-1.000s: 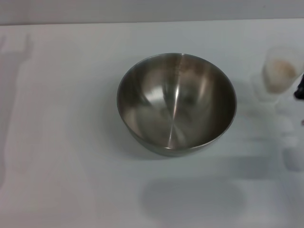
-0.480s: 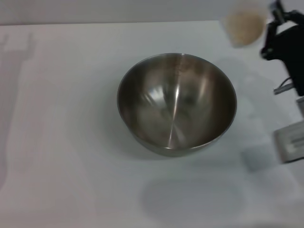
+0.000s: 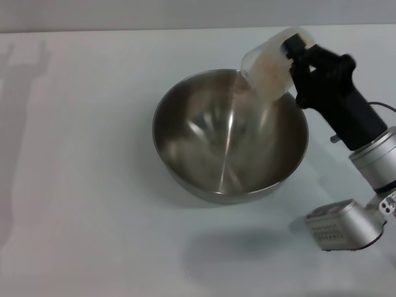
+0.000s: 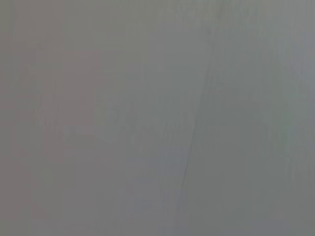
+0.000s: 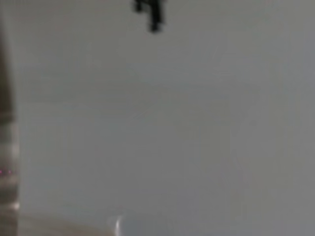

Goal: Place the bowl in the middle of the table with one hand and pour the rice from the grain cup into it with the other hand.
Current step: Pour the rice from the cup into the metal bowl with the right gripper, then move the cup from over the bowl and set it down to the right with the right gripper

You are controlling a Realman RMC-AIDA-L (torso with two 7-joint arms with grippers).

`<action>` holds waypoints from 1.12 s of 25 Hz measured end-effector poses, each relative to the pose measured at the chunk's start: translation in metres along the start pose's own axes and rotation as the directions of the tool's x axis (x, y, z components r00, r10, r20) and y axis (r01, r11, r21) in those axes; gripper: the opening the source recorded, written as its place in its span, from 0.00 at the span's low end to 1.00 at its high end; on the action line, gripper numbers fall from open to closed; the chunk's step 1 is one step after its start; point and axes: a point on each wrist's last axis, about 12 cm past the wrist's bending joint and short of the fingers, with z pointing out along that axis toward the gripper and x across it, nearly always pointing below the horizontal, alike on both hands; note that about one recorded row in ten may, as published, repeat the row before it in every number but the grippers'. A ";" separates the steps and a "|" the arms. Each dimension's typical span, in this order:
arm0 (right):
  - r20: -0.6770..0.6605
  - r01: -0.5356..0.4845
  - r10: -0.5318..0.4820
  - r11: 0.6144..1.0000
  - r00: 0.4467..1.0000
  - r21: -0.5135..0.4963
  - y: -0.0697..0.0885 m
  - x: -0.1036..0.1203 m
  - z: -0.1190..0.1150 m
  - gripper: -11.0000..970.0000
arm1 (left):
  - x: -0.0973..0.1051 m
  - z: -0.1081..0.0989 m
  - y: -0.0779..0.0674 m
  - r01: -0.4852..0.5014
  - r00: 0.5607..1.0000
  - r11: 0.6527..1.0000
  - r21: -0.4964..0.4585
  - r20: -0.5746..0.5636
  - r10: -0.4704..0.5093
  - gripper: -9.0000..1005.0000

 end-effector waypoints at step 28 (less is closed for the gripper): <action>0.210 0.561 -0.570 0.821 0.794 0.108 -0.002 0.003 0.014 0.01 | 0.002 -0.004 0.006 0.005 1.000 0.999 -0.032 -0.003 -0.005 0.72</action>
